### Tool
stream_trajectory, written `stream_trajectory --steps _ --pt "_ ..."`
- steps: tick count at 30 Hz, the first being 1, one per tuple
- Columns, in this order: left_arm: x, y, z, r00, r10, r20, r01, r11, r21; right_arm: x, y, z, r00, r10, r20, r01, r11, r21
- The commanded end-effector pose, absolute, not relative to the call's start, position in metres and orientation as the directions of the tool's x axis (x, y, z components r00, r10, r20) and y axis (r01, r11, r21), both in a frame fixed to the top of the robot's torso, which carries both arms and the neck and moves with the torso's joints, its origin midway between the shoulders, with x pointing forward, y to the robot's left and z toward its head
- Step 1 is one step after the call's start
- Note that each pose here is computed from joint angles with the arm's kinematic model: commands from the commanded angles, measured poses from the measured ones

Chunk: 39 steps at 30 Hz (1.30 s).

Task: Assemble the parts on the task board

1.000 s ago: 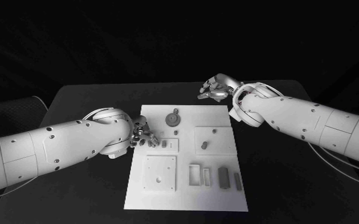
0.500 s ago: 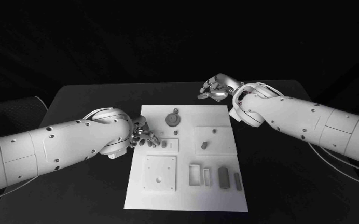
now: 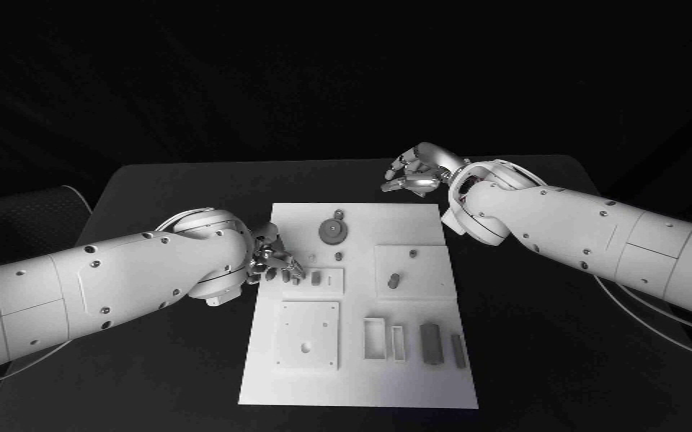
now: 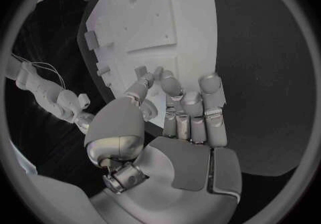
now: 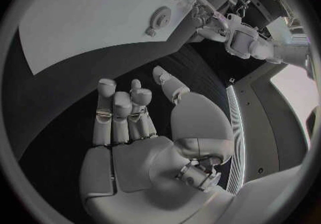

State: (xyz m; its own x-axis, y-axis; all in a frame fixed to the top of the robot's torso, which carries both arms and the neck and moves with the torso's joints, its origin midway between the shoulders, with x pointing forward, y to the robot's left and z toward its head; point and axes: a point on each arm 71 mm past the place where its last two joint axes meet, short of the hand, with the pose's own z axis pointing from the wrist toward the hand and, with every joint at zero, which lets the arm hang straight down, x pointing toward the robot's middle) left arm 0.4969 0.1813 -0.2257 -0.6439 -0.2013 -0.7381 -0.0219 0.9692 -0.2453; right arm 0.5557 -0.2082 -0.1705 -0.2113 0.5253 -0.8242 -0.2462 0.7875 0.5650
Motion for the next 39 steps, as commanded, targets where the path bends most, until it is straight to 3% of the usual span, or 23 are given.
stream_trajectory --steps 1,12,20,22,25,27,30,32,35,37,39 --pt "0.499 0.184 -0.224 -0.628 -0.275 -0.727 -0.059 0.949 -0.308 0.555 -0.209 -0.171 -0.218 0.520 -0.826 -0.252 0.787 0.563" --pt "0.500 0.189 -0.224 -0.624 -0.428 -0.655 -0.141 0.885 -0.444 0.555 -0.214 -0.174 -0.219 0.520 -0.826 -0.241 0.792 0.562" --pt "0.504 0.199 -0.214 -0.523 -0.514 -0.681 -0.131 0.837 -0.531 0.553 -0.217 -0.179 -0.224 0.522 -0.823 -0.230 0.792 0.565" --pt "0.507 0.198 -0.210 -0.509 -0.559 -0.654 -0.089 0.790 -0.606 0.553 -0.218 -0.180 -0.223 0.523 -0.823 -0.228 0.793 0.566" --pt "0.515 0.202 -0.202 -0.413 -0.698 -0.585 -0.072 0.666 -0.743 0.552 -0.220 -0.182 -0.223 0.525 -0.821 -0.223 0.793 0.567" --pt "0.520 0.204 -0.196 -0.363 -0.718 -0.594 -0.015 0.642 -0.767 0.552 -0.220 -0.182 -0.225 0.526 -0.820 -0.221 0.792 0.568" --pt "0.522 0.204 -0.192 -0.360 -0.701 -0.616 0.076 0.636 -0.768 0.551 -0.222 -0.185 -0.227 0.527 -0.819 -0.215 0.793 0.570" --pt "0.523 0.203 -0.190 -0.377 -0.632 -0.677 0.160 0.675 -0.720 0.552 -0.223 -0.186 -0.228 0.528 -0.818 -0.213 0.793 0.571" --pt "0.527 0.202 -0.190 -0.380 -0.579 -0.721 0.202 0.709 -0.676 0.552 -0.224 -0.186 -0.225 0.528 -0.819 -0.213 0.793 0.571" --pt "0.532 0.203 -0.189 -0.391 -0.599 -0.699 0.173 0.698 -0.695 0.552 -0.224 -0.186 -0.224 0.532 -0.817 -0.212 0.791 0.573" --pt "0.540 0.207 -0.190 -0.423 -0.692 -0.585 0.060 0.623 -0.780 0.552 -0.223 -0.186 -0.224 0.533 -0.816 -0.212 0.791 0.574"
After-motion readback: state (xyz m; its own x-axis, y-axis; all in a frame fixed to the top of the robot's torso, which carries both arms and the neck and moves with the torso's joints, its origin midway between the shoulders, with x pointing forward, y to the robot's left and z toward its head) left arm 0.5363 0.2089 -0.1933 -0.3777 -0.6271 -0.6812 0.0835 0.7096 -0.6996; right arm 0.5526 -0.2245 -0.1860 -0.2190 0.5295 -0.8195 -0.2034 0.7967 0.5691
